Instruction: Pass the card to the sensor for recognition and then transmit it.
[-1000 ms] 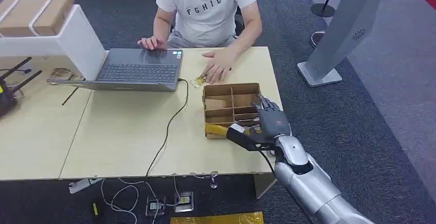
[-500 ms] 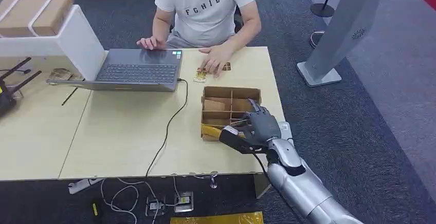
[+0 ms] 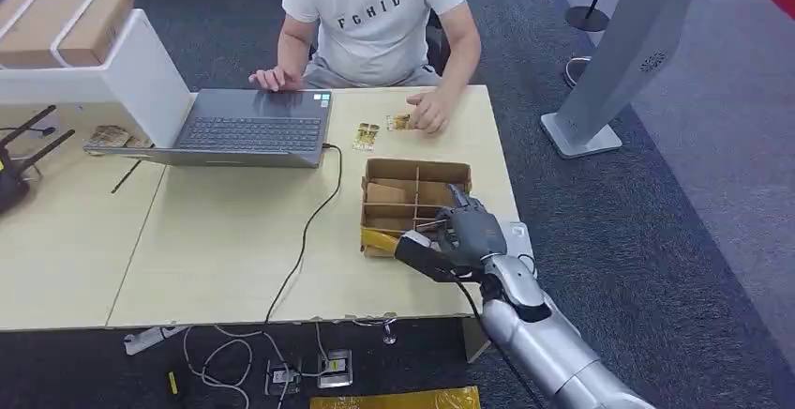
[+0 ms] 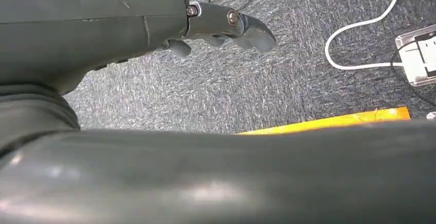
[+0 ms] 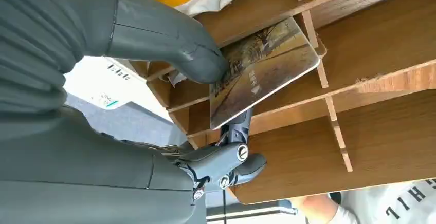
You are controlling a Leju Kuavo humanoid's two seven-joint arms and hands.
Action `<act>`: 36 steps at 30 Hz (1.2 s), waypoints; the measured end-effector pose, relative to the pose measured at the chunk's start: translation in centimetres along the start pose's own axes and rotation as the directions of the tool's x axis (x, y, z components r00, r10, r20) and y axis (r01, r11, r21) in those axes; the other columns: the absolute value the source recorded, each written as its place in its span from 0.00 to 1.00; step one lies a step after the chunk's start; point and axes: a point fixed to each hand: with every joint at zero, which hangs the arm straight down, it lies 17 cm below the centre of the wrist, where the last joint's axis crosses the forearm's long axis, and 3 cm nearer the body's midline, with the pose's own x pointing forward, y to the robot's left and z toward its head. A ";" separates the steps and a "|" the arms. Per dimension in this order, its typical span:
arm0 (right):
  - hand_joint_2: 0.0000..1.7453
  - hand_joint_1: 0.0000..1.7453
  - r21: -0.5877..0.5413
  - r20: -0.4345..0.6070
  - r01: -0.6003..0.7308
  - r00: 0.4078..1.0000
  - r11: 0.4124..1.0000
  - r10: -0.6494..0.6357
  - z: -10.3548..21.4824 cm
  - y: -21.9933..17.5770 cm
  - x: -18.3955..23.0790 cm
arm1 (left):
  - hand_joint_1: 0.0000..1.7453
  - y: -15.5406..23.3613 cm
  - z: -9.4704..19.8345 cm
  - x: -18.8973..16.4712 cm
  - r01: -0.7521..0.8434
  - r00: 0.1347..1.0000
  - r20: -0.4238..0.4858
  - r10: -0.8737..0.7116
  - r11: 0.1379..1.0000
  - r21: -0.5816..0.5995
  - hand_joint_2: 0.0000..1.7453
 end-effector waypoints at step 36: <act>1.00 1.00 -0.552 0.074 -0.028 0.994 0.833 0.083 1.5 -27.4 0.7 | 0.00 0.3 0.0 -0.5 -0.005 1.000 -0.002 0.005 1.000 0.020 0.00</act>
